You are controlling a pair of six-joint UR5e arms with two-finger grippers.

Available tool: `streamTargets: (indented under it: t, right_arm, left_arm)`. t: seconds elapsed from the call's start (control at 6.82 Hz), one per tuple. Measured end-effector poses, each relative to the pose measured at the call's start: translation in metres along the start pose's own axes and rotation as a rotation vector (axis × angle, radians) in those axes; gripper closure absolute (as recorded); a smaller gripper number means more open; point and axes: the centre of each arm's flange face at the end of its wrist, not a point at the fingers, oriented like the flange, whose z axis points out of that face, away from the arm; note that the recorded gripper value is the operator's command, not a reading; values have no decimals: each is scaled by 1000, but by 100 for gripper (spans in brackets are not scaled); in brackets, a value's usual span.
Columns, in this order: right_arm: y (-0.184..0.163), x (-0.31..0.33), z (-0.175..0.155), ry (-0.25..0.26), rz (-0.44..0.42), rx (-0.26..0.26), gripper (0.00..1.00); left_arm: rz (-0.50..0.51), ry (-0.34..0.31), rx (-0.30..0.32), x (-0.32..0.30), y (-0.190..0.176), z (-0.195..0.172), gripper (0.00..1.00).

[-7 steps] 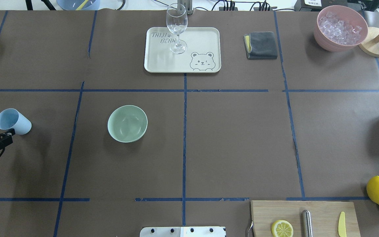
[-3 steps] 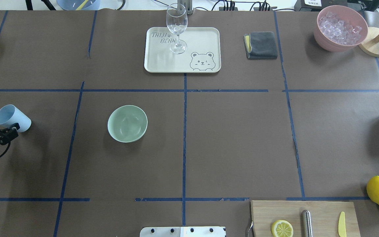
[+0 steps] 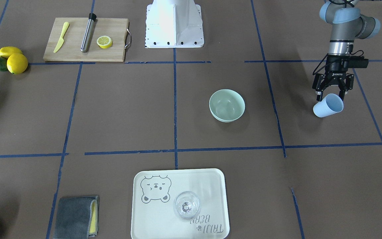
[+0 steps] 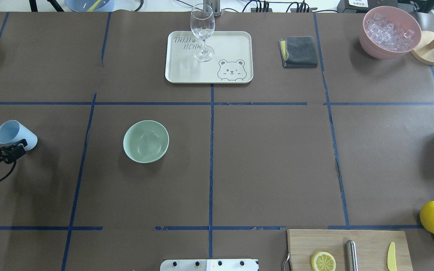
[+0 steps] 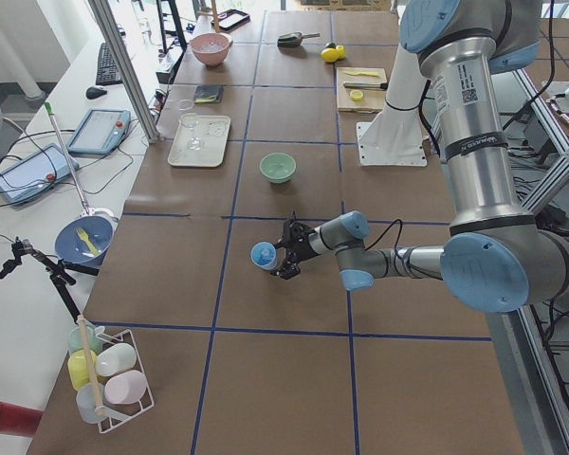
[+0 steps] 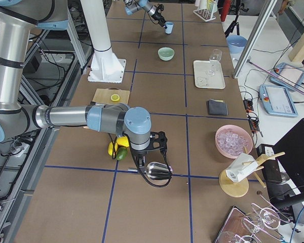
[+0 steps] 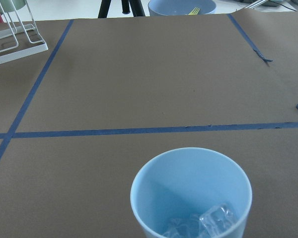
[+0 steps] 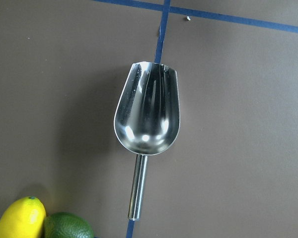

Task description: Pour ice into bowl

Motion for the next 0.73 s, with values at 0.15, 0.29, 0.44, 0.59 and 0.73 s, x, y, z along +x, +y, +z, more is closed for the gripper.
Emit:
streamTargets:
  t: [0.15,0.29,0.44,0.59,0.73]
  right_arm:
    - [0,0,0,0,0,0,0]
    - [-1,0,-1,0,0,1,0]
    - [-1,0,-1,1,0,2,0]
    - [-2,0,-1,1,-1,2,0]
    - [-3,-1,-1,1,-2,3,0]
  left_arm:
    - [-17,2,2,4,1,5,0]
    - [-23,0,14,5,2,9,0]
    - [-26,-5,36,8,2,15,0]
    - [-30,-9,62,13,2,24,0]
    - [-32,-12,84,19,3,34,0]
